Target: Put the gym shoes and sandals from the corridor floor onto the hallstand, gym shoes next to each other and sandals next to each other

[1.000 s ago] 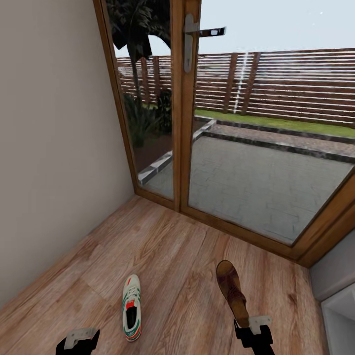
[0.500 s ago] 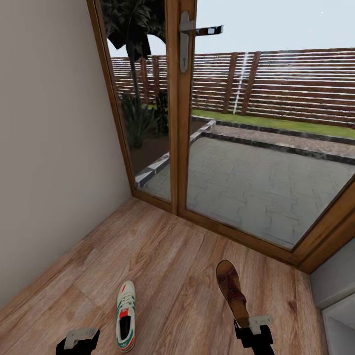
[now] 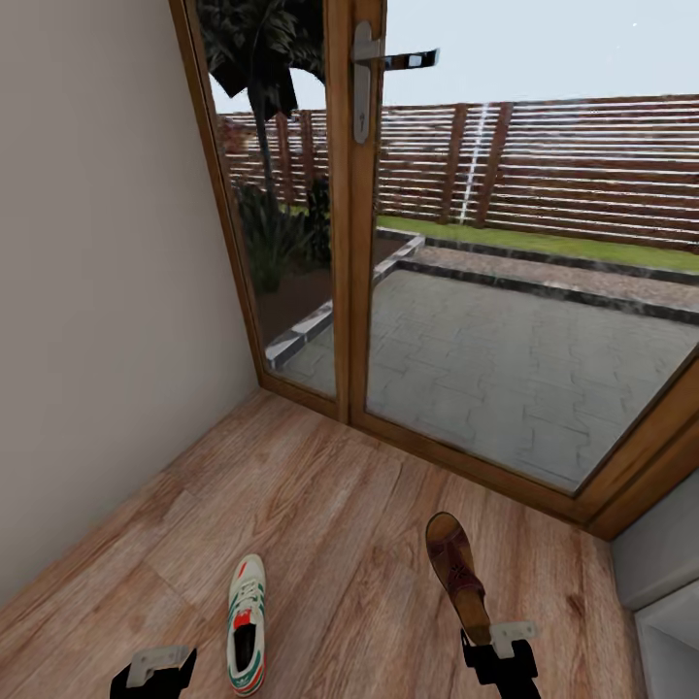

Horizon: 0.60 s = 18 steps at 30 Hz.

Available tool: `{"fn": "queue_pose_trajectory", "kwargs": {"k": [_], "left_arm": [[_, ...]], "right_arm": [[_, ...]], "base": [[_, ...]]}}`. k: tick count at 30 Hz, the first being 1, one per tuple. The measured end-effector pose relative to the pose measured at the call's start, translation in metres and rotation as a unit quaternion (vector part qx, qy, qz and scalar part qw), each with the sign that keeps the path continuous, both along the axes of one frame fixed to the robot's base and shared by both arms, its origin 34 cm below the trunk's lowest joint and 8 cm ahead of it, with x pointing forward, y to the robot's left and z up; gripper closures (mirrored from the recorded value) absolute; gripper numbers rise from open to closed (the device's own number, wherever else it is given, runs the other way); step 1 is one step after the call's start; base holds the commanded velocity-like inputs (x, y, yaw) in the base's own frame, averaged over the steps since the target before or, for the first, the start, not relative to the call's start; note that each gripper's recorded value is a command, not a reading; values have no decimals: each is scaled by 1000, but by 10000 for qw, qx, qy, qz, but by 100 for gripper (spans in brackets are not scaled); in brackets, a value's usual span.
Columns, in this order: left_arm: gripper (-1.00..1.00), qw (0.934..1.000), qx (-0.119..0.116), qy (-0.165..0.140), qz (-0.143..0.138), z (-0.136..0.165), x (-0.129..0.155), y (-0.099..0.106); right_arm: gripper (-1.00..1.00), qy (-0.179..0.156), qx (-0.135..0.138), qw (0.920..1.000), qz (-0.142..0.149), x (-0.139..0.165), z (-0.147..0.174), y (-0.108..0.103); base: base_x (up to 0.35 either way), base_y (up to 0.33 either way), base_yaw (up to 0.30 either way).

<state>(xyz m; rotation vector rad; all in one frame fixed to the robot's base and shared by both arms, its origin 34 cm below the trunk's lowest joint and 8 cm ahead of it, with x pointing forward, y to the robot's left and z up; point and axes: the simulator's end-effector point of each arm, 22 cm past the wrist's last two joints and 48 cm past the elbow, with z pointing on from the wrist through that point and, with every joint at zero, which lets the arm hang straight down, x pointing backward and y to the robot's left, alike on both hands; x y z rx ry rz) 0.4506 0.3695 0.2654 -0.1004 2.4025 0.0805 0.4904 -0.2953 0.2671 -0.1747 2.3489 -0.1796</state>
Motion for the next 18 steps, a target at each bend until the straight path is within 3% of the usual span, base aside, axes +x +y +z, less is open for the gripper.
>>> {"fn": "queue_pose_trajectory", "kwargs": {"k": [10, 12, 18], "left_arm": [[-100, 9999, -60, 120, -37, -3, 3, -8], [-100, 9976, -235, 646, -13, -17, -6, -21], [-100, 9932, -397, 1094, -17, -19, 15, -31]], "right_arm": [[100, -116, -11, 9999, -12, 11, 6, -1], [100, -415, -58, 9991, -6, 39, 23, 0], [100, -306, 177, 9987, 369, 64, 32, 25]], "base": [[2, -1, 0], [0, 0, 0], [0, 0, 0]]}}
